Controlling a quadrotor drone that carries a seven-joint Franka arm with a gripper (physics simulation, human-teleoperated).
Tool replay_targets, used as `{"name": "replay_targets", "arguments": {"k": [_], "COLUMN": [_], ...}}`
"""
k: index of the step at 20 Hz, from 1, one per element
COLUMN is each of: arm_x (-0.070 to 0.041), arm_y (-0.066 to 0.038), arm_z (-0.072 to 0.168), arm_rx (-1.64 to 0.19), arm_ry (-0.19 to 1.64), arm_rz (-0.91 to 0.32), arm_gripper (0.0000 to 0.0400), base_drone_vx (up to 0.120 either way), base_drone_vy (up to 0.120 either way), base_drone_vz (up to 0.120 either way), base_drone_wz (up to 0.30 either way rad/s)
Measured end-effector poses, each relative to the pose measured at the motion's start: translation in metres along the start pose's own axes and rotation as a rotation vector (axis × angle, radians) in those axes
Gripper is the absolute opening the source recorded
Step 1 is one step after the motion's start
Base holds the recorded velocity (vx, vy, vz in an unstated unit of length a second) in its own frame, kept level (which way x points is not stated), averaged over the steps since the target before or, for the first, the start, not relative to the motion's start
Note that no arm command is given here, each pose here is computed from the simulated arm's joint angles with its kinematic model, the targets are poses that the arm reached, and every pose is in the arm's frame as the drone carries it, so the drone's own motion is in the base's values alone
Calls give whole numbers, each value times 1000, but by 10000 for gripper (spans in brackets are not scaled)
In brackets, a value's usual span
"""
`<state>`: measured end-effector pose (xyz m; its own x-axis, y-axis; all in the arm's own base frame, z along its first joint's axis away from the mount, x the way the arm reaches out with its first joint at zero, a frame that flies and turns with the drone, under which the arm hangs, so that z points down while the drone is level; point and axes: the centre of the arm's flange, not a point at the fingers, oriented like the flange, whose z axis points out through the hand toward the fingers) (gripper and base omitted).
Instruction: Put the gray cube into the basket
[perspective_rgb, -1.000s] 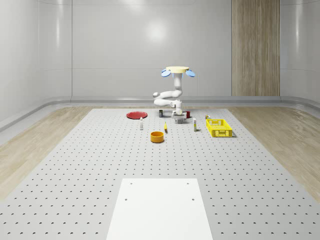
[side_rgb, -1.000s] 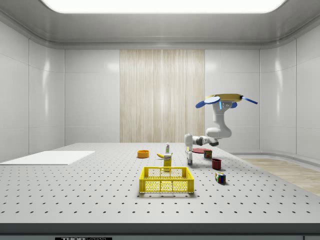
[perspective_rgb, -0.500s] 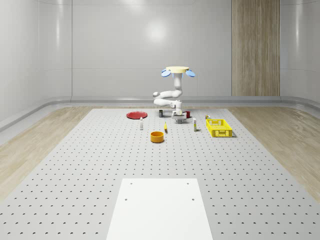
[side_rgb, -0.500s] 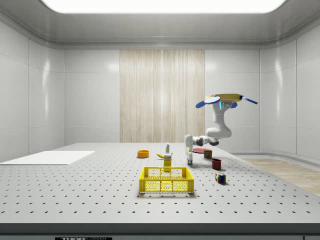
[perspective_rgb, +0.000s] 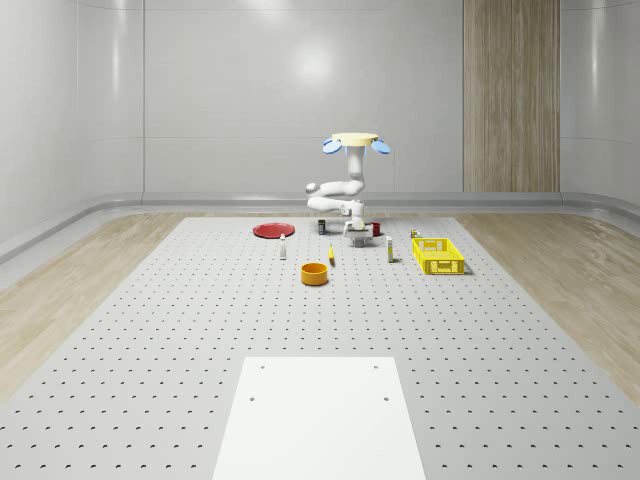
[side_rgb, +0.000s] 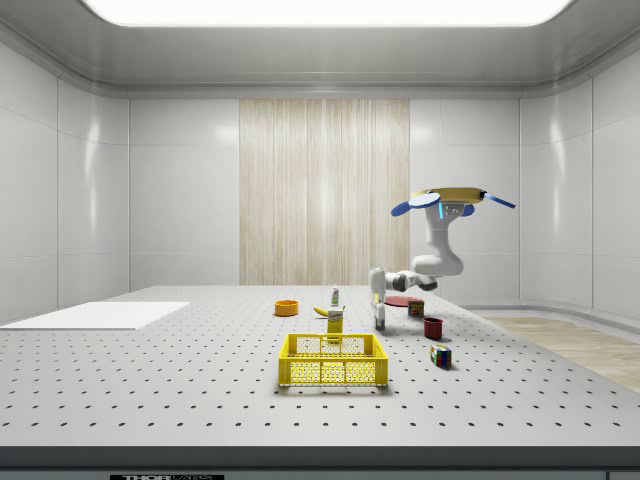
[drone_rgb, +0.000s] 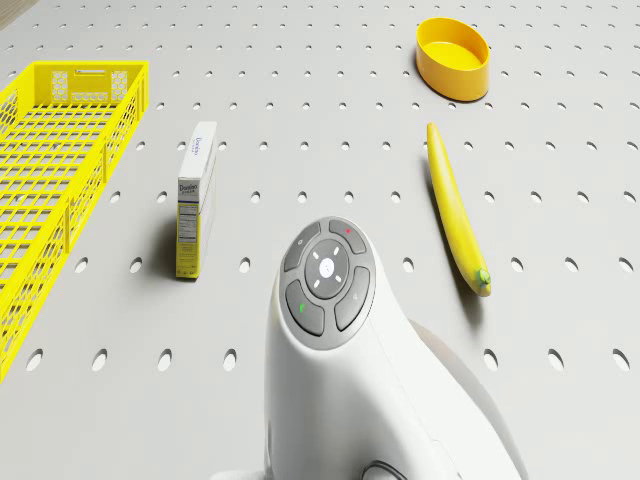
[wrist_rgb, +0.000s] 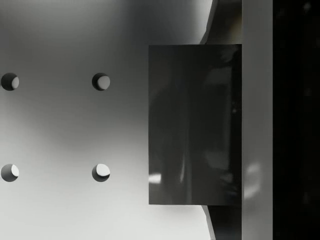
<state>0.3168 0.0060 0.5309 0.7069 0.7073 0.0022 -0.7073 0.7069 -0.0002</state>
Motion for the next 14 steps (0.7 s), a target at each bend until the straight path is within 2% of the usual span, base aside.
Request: {"name": "replay_targets", "arguments": {"k": [2, 7, 14], "arm_x": [0, 0, 0], "arm_y": [0, 0, 0], "arm_z": [-7, -24, -32], "arm_rx": [0, 0, 0], "arm_ry": [0, 0, 0], "arm_rz": [0, 0, 0], "arm_gripper": [251, 250, 250], "base_drone_vx": [0, 0, 0], "base_drone_vy": [0, 0, 0], "base_drone_vz": [0, 120, 120], "base_drone_wz": [0, 0, 0]}}
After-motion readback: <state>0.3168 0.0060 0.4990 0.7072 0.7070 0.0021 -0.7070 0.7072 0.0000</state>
